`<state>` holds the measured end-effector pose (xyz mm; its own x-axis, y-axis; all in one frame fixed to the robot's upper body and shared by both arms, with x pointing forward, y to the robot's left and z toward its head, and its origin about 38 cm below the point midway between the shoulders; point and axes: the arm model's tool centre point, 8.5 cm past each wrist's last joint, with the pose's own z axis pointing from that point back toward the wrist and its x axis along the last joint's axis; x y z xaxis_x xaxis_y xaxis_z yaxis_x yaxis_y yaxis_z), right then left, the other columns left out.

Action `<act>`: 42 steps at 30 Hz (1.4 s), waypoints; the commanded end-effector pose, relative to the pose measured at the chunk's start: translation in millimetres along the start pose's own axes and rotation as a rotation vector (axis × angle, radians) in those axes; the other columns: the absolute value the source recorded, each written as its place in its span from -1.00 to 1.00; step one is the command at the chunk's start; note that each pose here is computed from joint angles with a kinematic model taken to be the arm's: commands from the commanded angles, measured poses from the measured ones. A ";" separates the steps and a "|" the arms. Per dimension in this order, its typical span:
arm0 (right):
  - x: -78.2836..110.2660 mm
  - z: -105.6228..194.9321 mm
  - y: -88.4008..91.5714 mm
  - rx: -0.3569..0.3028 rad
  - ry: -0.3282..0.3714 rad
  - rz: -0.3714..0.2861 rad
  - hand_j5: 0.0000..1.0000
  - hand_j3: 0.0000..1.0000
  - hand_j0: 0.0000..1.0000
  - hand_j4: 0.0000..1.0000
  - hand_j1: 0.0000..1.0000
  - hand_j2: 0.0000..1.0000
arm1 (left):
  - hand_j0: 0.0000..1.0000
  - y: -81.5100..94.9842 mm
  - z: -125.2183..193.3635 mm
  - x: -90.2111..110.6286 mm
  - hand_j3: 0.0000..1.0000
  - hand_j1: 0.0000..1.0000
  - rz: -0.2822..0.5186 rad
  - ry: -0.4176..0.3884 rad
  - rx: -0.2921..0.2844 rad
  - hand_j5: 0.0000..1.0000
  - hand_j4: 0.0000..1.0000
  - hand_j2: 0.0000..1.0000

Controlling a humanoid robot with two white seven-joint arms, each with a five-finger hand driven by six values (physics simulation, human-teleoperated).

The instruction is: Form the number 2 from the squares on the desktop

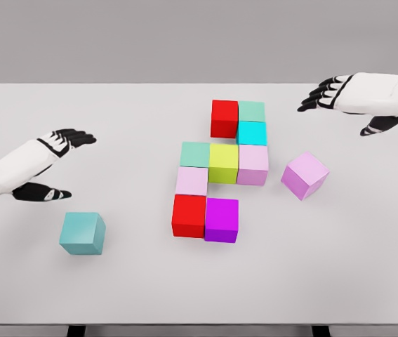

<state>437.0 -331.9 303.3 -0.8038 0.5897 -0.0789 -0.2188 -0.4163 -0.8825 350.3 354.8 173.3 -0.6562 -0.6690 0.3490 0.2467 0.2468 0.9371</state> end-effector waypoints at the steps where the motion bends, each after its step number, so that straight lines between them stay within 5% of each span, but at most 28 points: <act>1: -0.6 0.9 -6.0 -0.006 0.009 0.015 1.00 1.00 1.00 1.00 1.00 1.00 | 1.00 5.3 1.7 -2.6 1.00 1.00 -0.003 0.010 0.020 1.00 1.00 1.00; 5: -6.8 19.0 -16.1 -0.085 0.047 0.002 1.00 1.00 1.00 1.00 1.00 1.00 | 1.00 7.0 3.0 -3.8 1.00 1.00 -0.007 0.014 0.019 1.00 1.00 1.00; 7: -16.0 36.1 -11.0 -0.065 0.086 -0.012 1.00 1.00 1.00 1.00 1.00 1.00 | 1.00 10.9 4.2 -4.4 1.00 1.00 -0.010 0.018 0.032 1.00 1.00 1.00; 11: 2.7 10.7 9.3 -0.007 -0.004 -0.041 1.00 1.00 1.00 1.00 1.00 1.00 | 1.00 18.5 6.4 -5.7 1.00 1.00 -0.013 0.022 0.054 1.00 1.00 1.00; 13: 3.4 -9.3 12.0 0.003 0.055 -0.118 1.00 1.00 1.00 1.00 1.00 1.00 | 1.00 18.2 6.2 -5.6 1.00 1.00 -0.012 0.022 0.055 1.00 1.00 1.00; 15: 20.9 -23.2 15.1 0.030 0.017 -0.101 1.00 1.00 1.00 1.00 1.00 1.00 | 1.00 17.2 7.2 -6.2 1.00 1.00 -0.011 0.025 0.052 1.00 1.00 1.00; 19: 9.5 -26.3 20.6 0.044 0.132 -0.184 1.00 1.00 1.00 1.00 1.00 1.00 | 1.00 18.0 7.4 -6.3 1.00 1.00 -0.010 0.025 0.057 1.00 1.00 1.00; 23: -0.3 -24.2 31.0 0.062 0.161 -0.216 1.00 1.00 1.00 1.00 1.00 1.00 | 1.00 25.3 10.3 -7.8 1.00 1.00 0.014 0.026 0.092 1.00 1.00 1.00; 26: 6.4 -33.0 49.0 0.117 0.138 -0.225 1.00 1.00 1.00 1.00 1.00 1.00 | 1.00 41.5 19.0 -9.9 1.00 1.00 0.117 0.009 0.151 1.00 1.00 1.00; 31: 15.6 -41.3 64.6 0.164 0.106 -0.230 1.00 1.00 1.00 1.00 1.00 1.00 | 1.00 64.3 56.0 -19.5 1.00 1.00 0.282 0.047 0.149 1.00 1.00 1.00; 36: 17.9 -44.6 72.0 0.185 0.103 -0.240 1.00 1.00 1.00 1.00 1.00 1.00 | 1.00 49.4 65.1 -14.7 1.00 1.00 0.448 0.046 0.146 1.00 1.00 1.00; 39: 19.7 -46.3 76.0 0.197 0.100 -0.243 1.00 1.00 1.00 1.00 1.00 1.00 | 1.00 35.0 72.7 -16.4 1.00 1.00 0.554 0.083 0.072 1.00 1.00 1.00; 42: 22.7 -49.2 79.0 0.206 0.090 -0.244 1.00 1.00 1.00 1.00 1.00 1.00 | 0.99 32.3 73.3 -12.8 0.99 0.99 0.567 0.083 0.042 0.99 0.99 0.99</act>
<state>429.7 -318.0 211.6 -0.6638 0.7445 0.0705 -0.5080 -0.3797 -0.7732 314.4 422.1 196.7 -0.3877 -0.4852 0.7838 0.4977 0.6055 0.6210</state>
